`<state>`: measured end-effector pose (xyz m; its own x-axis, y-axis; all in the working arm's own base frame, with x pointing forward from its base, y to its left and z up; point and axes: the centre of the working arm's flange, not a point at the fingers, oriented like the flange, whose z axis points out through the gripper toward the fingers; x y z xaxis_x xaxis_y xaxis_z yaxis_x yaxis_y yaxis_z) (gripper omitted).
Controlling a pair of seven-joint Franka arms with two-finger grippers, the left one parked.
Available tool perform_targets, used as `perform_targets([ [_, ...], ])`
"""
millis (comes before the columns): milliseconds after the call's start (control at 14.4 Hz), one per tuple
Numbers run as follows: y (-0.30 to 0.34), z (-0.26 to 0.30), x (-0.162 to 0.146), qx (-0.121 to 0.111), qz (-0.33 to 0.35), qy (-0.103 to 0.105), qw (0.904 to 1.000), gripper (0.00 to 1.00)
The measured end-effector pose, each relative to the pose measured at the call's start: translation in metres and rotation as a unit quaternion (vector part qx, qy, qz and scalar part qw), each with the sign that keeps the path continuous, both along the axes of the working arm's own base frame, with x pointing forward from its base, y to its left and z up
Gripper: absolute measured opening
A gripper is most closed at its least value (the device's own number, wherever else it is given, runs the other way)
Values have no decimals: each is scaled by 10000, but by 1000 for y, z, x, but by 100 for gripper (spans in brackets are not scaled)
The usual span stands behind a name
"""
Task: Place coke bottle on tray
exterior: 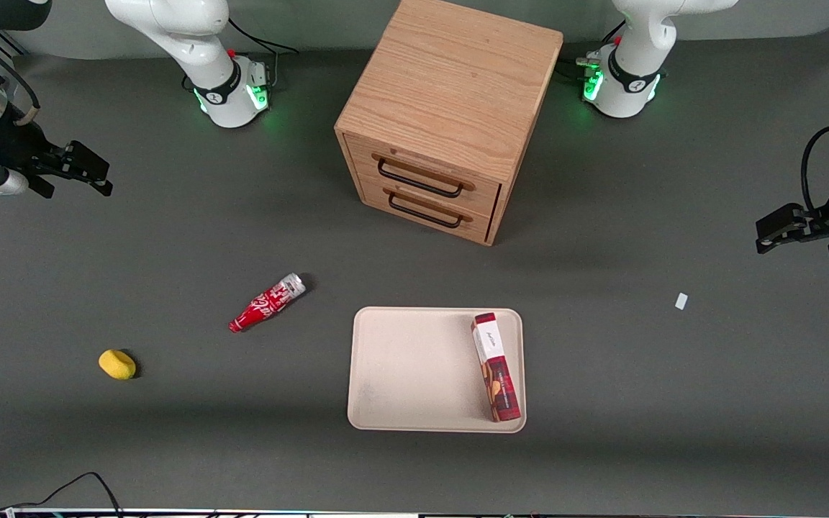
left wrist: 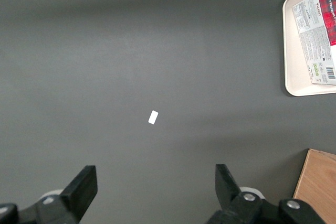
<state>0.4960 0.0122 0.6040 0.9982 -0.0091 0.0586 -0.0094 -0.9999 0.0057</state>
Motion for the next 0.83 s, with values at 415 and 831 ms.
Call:
perform_targets([
  [415, 9, -1, 1, 13, -97, 15, 10000, 100],
  [831, 70, -27, 11, 52, -641, 208, 9977, 100],
])
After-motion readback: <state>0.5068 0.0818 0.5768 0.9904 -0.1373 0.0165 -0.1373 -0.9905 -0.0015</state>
